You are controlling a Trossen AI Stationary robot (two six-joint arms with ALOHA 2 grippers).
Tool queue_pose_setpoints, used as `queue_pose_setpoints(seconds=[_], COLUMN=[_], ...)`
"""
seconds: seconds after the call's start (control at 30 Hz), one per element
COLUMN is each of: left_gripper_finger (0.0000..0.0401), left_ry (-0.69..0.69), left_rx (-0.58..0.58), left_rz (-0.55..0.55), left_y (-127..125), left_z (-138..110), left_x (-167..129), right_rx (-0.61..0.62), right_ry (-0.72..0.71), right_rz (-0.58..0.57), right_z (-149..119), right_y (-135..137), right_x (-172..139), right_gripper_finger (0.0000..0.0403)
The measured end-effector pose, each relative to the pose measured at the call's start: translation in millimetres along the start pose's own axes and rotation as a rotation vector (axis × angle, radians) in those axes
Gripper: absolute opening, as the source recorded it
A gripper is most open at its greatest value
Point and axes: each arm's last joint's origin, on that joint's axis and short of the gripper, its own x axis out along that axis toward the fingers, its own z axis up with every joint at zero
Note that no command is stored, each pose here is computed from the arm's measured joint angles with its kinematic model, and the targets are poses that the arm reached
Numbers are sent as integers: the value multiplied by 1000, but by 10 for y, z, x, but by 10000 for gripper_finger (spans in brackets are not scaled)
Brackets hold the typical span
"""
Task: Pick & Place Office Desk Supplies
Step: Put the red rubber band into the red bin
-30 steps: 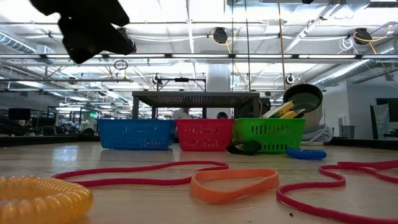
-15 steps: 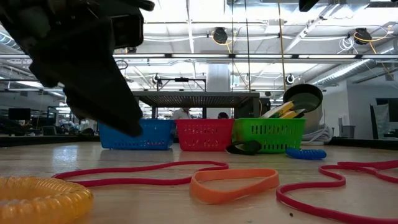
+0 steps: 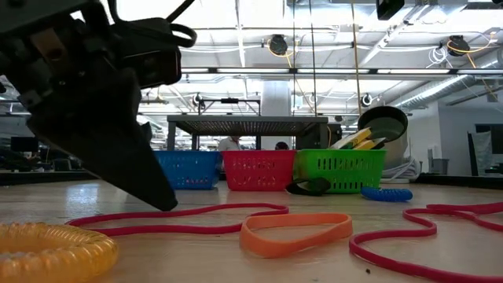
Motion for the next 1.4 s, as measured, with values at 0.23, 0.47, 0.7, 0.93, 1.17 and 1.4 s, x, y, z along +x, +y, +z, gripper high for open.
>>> queue_pose_setpoints(seconds=[0.23, 0.47, 0.7, 0.93, 1.17, 1.4], left_gripper_finger=[174, 174, 155, 44, 4, 7], left_ry=[24, 56, 80, 87, 55, -65], left_rx=[144, 161, 180, 184, 181, 195], left_rz=[5, 40, 65, 80, 47, -92], left_y=[-14, 14, 28, 40, 10, -106], left_z=[-46, -88, -120, -135, -106, 82], left_x=[-9, -14, -23, -25, -25, -93], right_rx=[1, 0, -3, -8, -8, -8], right_ry=[11, 17, 22, 31, 31, 31], right_rz=[-2, -5, -33, -55, -55, -55], right_z=[-11, -18, -23, -34, -34, -35], right_y=[-1, -2, -10, -16, -16, -16], right_x=[0, 0, 0, 1, 1, 1], right_gripper_finger=[100, 100, 100, 100, 100, 100])
